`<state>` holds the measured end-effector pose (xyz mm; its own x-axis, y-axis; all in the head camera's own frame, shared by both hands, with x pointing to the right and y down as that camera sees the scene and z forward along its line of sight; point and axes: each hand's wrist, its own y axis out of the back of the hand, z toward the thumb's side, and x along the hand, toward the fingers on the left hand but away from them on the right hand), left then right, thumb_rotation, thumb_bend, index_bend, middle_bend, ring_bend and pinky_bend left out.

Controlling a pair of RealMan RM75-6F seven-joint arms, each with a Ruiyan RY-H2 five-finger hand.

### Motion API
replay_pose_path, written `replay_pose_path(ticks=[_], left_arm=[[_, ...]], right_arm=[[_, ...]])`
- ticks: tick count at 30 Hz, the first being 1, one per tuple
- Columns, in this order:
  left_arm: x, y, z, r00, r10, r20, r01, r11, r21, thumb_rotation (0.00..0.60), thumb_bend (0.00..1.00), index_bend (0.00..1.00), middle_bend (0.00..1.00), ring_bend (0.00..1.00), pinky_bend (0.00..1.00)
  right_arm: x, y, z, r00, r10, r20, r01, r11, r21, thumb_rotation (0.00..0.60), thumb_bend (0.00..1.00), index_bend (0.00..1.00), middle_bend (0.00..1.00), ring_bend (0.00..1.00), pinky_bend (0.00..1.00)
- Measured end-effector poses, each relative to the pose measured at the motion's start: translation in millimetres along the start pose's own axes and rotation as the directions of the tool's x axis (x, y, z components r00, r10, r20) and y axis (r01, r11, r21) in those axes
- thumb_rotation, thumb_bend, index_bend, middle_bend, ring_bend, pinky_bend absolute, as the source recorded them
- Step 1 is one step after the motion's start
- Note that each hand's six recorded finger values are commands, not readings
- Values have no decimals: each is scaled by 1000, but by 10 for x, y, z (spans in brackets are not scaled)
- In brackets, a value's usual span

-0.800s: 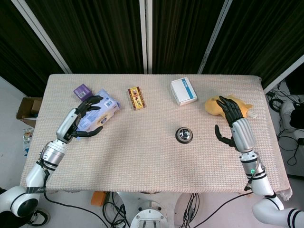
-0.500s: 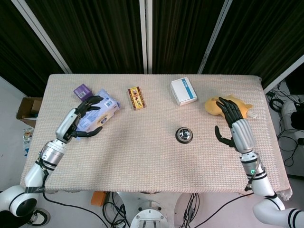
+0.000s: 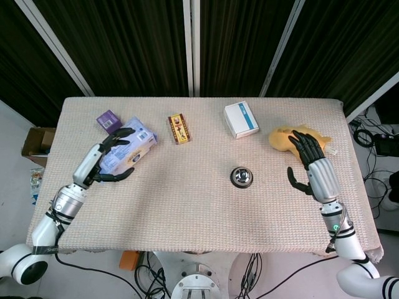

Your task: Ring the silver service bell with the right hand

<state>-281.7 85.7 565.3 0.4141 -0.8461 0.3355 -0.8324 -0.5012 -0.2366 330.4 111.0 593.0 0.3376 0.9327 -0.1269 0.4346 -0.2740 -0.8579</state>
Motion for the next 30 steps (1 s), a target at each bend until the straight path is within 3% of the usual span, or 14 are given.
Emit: replay_pose_path(ticks=[3, 4, 6, 8, 10, 11, 13, 17, 20, 24, 30], left_arm=[[-26, 31, -6, 1000, 10, 6, -11, 999, 43, 492, 261, 143, 138, 112, 193], [-37, 37, -11, 1000, 12, 8, -13, 998, 59, 468, 262, 143, 138, 112, 193], [-71, 40, -28, 1000, 10, 8, -11, 996, 90, 442, 262, 143, 138, 111, 192], [-85, 50, -42, 1000, 12, 7, -12, 994, 111, 432, 262, 143, 138, 111, 192], [-92, 56, -57, 1000, 14, 5, -15, 991, 131, 425, 262, 143, 138, 111, 192], [-96, 57, -73, 1000, 15, 2, -15, 990, 141, 421, 262, 142, 138, 111, 192], [-100, 55, -104, 1000, 16, -8, -15, 989, 150, 413, 263, 142, 138, 111, 192], [-103, 60, -151, 1000, 14, -24, -9, 986, 168, 378, 263, 143, 138, 111, 192], [-110, 69, -165, 999, 14, -29, -9, 985, 171, 355, 263, 143, 138, 111, 192], [-124, 90, -189, 999, 17, -34, -10, 984, 179, 347, 263, 143, 138, 111, 193], [-133, 121, -220, 999, 23, -40, -15, 981, 195, 340, 263, 143, 138, 110, 193]], right_arm=[[15, -28, -54, 999, 32, 13, -33, 994, 102, 600, 425, 0, 24, 1, 45], [22, -44, -75, 999, 48, 22, -51, 989, 141, 600, 411, 0, 22, 22, 101], [39, -93, -112, 995, 89, 44, -97, 966, 238, 600, 398, 0, 92, 187, 244], [60, -157, -122, 990, 129, 61, -142, 931, 336, 600, 430, 0, 415, 563, 532], [86, -235, -119, 983, 168, 77, -185, 893, 411, 600, 449, 0, 655, 782, 747], [108, -302, -117, 975, 201, 92, -220, 865, 451, 600, 448, 0, 696, 815, 778], [149, -421, -114, 959, 258, 121, -284, 822, 494, 600, 442, 0, 753, 848, 803], [269, -715, -75, 902, 389, 187, -426, 732, 531, 600, 427, 0, 781, 858, 814], [345, -910, -36, 866, 451, 215, -492, 698, 520, 600, 386, 0, 787, 858, 814], [368, -1118, 11, 842, 490, 228, -533, 686, 495, 600, 371, 0, 793, 866, 814], [286, -1307, 103, 841, 500, 208, -533, 697, 479, 600, 370, 0, 795, 866, 814]])
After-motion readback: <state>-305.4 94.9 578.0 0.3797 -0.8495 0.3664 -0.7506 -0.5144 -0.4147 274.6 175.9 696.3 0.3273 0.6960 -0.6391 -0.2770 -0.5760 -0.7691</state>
